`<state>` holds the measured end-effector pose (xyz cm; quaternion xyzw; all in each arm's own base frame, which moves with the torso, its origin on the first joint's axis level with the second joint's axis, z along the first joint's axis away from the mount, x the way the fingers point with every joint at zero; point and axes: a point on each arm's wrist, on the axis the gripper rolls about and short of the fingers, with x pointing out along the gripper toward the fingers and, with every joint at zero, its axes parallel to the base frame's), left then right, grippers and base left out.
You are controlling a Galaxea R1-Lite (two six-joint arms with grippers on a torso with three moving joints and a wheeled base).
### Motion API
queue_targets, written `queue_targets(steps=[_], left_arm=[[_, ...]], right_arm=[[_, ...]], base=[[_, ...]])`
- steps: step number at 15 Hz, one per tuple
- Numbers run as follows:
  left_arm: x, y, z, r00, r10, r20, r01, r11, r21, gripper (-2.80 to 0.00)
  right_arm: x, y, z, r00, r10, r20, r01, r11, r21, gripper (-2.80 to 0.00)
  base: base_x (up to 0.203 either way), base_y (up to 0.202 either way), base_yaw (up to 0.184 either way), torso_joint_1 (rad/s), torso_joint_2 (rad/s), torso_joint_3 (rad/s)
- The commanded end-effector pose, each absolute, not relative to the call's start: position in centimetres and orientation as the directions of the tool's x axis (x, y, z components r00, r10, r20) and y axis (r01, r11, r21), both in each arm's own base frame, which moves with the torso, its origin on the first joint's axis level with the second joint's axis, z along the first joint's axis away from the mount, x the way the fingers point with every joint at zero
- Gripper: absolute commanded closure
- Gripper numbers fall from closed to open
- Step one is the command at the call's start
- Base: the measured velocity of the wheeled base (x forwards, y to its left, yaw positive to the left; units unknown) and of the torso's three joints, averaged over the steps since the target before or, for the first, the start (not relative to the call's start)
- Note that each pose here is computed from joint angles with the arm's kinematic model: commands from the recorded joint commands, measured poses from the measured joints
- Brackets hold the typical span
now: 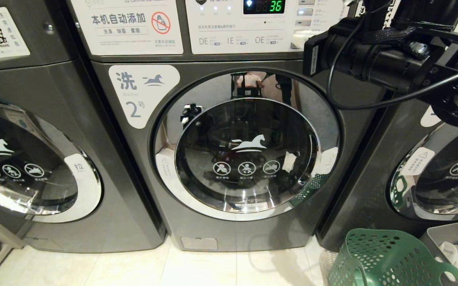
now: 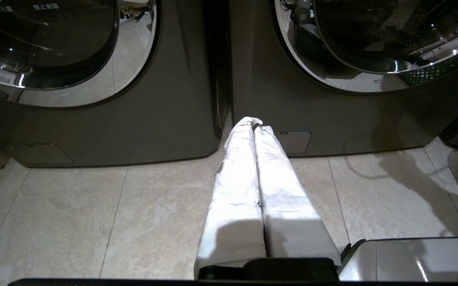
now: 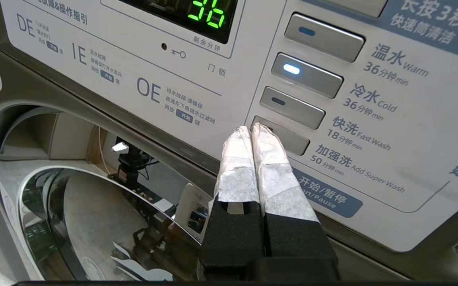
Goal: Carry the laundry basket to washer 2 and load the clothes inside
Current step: Press the washing machine switch
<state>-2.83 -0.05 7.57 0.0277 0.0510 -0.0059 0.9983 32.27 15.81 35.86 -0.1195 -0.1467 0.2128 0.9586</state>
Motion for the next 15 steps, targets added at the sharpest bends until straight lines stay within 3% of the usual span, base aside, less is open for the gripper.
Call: queue_targets(steps=[1,15], left_arm=[[-2.83,-0.05,7.55,0.995,-0.009,-0.103,0.015,0.998,0.055,0.0],[-2.83,-0.05,7.55,0.995,-0.008,-0.103,0.014,0.998,0.055,0.0]], right_arm=[[33.03,15.91,35.27,0.873,0.436,0.219,-0.368,0.882,-0.294,0.0],[32.78,15.22,35.36,0.872,0.44,0.216,-0.37,0.88,-0.298,0.0]], base=[[0.0,0.0,0.0,0.0,0.0,0.0],[0.0,0.0,0.0,0.0,0.0,0.0]])
